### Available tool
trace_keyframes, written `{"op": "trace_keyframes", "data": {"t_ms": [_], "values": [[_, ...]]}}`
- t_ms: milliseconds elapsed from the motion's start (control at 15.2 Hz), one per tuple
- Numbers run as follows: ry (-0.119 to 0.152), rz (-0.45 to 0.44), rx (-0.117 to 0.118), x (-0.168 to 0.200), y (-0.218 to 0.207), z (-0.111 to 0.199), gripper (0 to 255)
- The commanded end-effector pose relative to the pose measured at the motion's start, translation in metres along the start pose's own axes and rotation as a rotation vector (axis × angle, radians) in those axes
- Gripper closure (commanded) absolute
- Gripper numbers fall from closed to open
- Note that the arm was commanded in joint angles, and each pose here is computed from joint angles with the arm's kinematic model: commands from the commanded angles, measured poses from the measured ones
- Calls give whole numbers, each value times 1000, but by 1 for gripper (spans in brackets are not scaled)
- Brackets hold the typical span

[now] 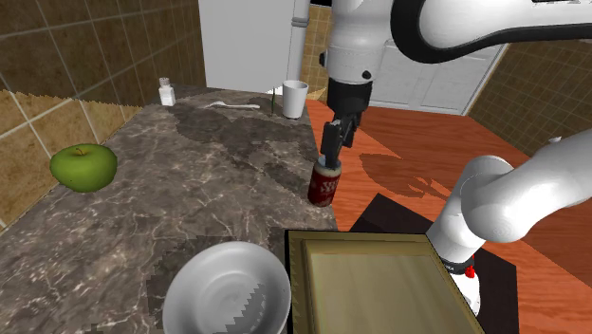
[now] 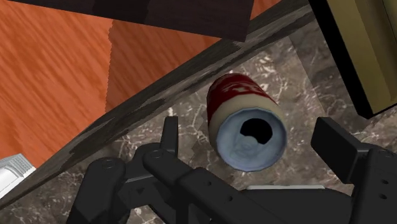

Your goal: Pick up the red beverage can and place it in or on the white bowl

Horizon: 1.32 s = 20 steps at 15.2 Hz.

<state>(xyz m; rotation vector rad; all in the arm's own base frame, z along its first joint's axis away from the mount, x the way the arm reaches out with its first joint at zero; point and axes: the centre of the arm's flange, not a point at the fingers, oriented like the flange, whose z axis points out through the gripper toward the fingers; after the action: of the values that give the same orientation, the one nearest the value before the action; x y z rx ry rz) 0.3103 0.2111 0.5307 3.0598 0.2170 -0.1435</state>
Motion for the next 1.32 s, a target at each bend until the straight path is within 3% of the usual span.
{"op": "trace_keyframes", "data": {"t_ms": [0,396,924,990,1254], "values": [[2,2,3,0,-9,6,0],[2,2,3,0,-9,41,0],[2,2,3,0,-9,41,0],[2,2,3,0,-9,41,255],[2,2,3,0,-9,41,255]]}}
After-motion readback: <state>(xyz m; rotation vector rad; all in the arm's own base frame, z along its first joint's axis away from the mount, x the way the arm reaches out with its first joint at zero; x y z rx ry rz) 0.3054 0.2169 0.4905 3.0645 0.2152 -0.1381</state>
